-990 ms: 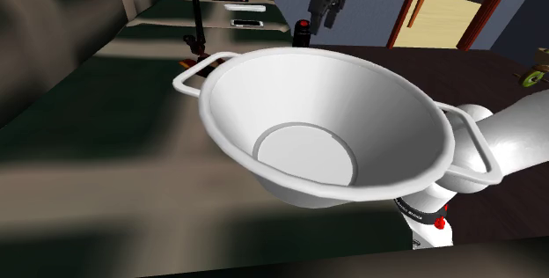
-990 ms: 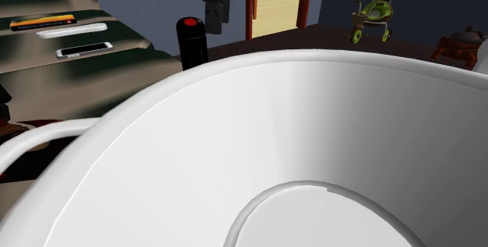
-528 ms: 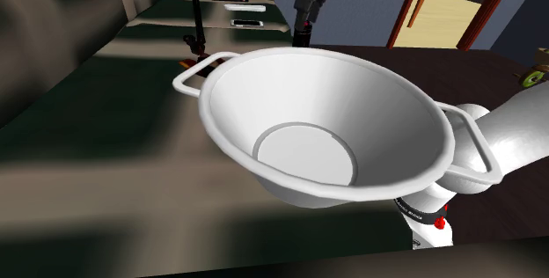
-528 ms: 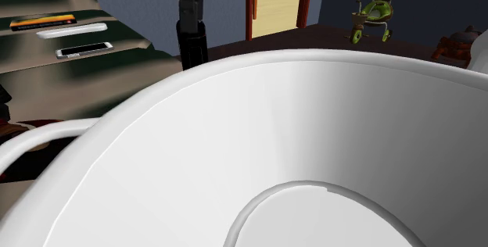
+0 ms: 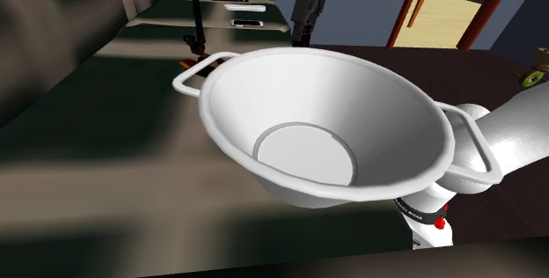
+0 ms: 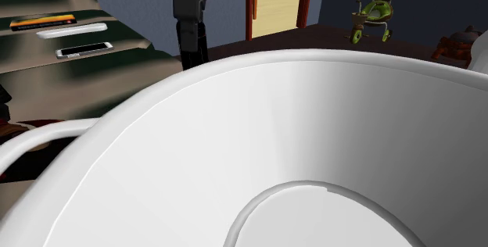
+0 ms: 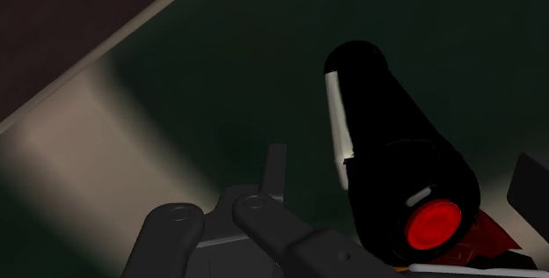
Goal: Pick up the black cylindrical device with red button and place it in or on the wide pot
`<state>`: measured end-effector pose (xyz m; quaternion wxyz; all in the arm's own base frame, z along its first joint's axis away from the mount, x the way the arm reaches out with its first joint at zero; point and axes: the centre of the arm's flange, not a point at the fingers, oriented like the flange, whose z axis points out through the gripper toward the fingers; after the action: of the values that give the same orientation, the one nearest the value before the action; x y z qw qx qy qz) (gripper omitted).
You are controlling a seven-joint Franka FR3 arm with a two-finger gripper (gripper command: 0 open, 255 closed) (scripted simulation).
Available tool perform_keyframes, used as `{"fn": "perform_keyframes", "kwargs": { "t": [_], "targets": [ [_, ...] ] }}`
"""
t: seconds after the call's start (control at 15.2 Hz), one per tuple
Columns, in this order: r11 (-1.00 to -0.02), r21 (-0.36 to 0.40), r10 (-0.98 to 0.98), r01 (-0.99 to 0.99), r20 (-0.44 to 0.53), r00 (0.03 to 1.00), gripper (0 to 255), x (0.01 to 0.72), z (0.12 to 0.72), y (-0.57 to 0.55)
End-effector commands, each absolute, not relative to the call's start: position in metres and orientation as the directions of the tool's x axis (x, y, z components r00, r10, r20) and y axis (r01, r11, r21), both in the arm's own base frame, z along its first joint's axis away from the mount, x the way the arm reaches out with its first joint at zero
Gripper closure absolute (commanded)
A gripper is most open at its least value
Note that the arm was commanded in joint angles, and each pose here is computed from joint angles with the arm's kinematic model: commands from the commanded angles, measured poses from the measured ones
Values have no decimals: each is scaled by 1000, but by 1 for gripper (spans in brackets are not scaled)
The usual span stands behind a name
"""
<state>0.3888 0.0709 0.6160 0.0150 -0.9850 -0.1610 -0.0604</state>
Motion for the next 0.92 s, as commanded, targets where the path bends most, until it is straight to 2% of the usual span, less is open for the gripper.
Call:
{"fn": "perform_keyframes", "kwargs": {
  "t": [0.0,0.13,0.2,0.86],
  "targets": [
    [-948,-10,315,319,124,941,0,389,616,71],
    [-948,-10,315,319,124,941,0,389,616,71],
    [-948,-10,315,319,124,941,255,389,616,71],
    [-948,-10,315,319,124,941,255,389,621,71]
  ]
}}
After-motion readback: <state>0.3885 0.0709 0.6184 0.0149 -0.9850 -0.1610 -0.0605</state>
